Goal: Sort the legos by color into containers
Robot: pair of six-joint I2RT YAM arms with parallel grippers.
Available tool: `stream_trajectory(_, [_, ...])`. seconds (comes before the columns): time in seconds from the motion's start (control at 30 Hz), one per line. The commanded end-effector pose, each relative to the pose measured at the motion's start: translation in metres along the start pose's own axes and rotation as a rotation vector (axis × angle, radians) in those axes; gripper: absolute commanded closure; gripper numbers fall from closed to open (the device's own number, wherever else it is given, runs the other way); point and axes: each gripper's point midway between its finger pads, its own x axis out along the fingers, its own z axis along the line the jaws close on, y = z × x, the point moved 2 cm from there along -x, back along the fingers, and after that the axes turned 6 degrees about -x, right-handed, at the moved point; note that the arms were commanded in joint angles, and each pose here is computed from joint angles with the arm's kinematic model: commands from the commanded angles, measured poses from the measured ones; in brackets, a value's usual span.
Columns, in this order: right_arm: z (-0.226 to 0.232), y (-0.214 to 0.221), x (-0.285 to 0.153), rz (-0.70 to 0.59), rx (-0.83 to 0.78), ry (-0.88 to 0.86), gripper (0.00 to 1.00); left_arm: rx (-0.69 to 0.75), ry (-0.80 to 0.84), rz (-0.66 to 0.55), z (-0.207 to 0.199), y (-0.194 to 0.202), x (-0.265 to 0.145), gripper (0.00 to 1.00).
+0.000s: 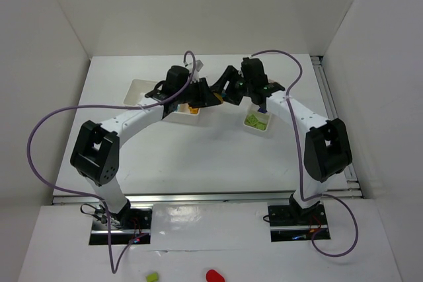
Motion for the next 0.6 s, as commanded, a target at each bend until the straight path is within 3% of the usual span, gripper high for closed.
stream_trajectory(0.0, [0.01,0.006,-0.003,0.032,0.014,-0.068,0.65,0.034,-0.008,-0.066,-0.003,-0.017,0.001,0.64])
stream_trajectory(0.33, [-0.014,0.031,-0.002,0.106,0.106,-0.056,0.65,0.018,-0.052,-0.044,0.011,-0.001,-0.007,1.0])
stream_trajectory(0.57, [-0.028,0.033,0.0,0.122,0.177,-0.061,0.65,0.011,-0.089,-0.014,0.022,0.014,-0.016,1.0])
